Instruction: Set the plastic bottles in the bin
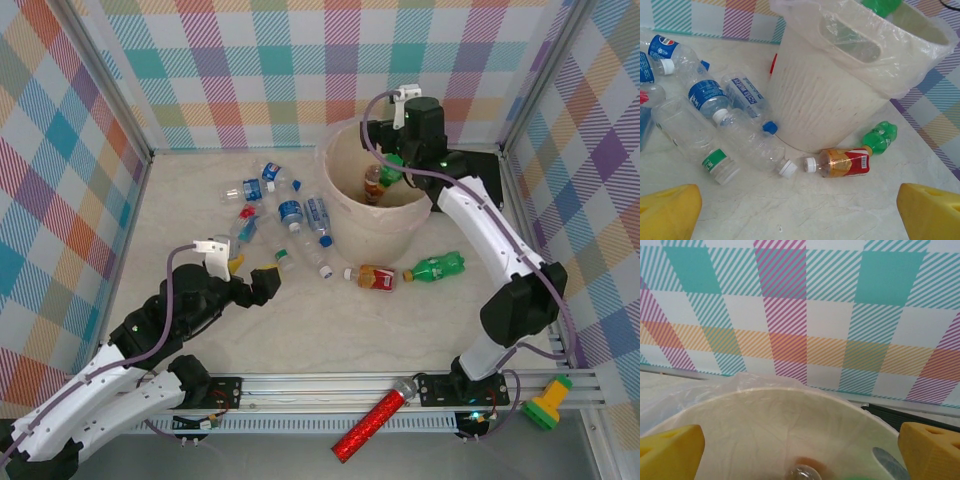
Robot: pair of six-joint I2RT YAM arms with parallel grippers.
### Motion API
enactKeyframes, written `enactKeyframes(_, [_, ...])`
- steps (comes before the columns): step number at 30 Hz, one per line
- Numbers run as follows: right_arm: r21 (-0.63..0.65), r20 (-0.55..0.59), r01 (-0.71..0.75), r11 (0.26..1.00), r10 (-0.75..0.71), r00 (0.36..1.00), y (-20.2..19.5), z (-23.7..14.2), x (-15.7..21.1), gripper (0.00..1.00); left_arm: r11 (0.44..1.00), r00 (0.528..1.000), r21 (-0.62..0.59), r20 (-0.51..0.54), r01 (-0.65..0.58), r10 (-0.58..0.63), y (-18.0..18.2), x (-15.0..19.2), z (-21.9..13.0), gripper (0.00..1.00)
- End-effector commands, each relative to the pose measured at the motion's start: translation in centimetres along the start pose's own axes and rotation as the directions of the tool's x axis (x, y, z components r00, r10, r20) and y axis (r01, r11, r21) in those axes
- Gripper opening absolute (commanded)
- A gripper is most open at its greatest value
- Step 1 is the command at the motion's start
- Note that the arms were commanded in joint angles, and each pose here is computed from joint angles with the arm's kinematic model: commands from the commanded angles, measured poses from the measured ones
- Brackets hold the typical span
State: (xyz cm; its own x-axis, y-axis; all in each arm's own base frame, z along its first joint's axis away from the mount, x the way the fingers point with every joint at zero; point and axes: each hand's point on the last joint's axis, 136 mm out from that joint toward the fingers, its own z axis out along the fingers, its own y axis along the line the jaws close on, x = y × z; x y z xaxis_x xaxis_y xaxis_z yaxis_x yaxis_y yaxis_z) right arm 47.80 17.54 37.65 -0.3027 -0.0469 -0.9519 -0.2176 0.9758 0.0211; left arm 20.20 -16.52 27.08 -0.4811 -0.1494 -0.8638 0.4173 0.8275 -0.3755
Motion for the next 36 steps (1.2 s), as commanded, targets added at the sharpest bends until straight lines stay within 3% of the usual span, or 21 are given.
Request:
enactKeyframes(1, [-0.048,0.062,-0.047,0.998,0.05,0.997,0.1,-3.1,-2.3,0.99,1.0,1.0,-0.02,-0.012,0.011,-0.011,0.2,0.4,0.6,0.99])
enactKeyframes(12, [-0.15,0.041,-0.126,0.981,0.133,0.99,1.2,-7.3,-2.2,0.99,0.997,0.998,-0.071,-0.05,0.042,-0.046,0.5,1.0,2.6,1.0])
enactKeyframes(22, [-0.248,-0.025,-0.275,0.929,0.278,0.96,1.8,-12.6,1.8,0.99,0.986,0.99,-0.134,-0.088,0.096,-0.108,1.4,2.7,4.8,0.99])
enactKeyframes(31, [-0.333,-0.101,-0.356,0.873,0.342,0.934,2.7,-16.6,5.8,0.99,0.938,0.989,-0.322,-0.027,0.13,-0.146,4.6,2.5,5.6,1.0])
enactKeyframes(36, [-0.377,-0.123,-0.378,0.846,0.359,0.925,3.2,-18.0,6.8,0.99,0.887,0.98,-0.439,-0.062,0.142,-0.188,6.7,3.6,6.8,1.0])
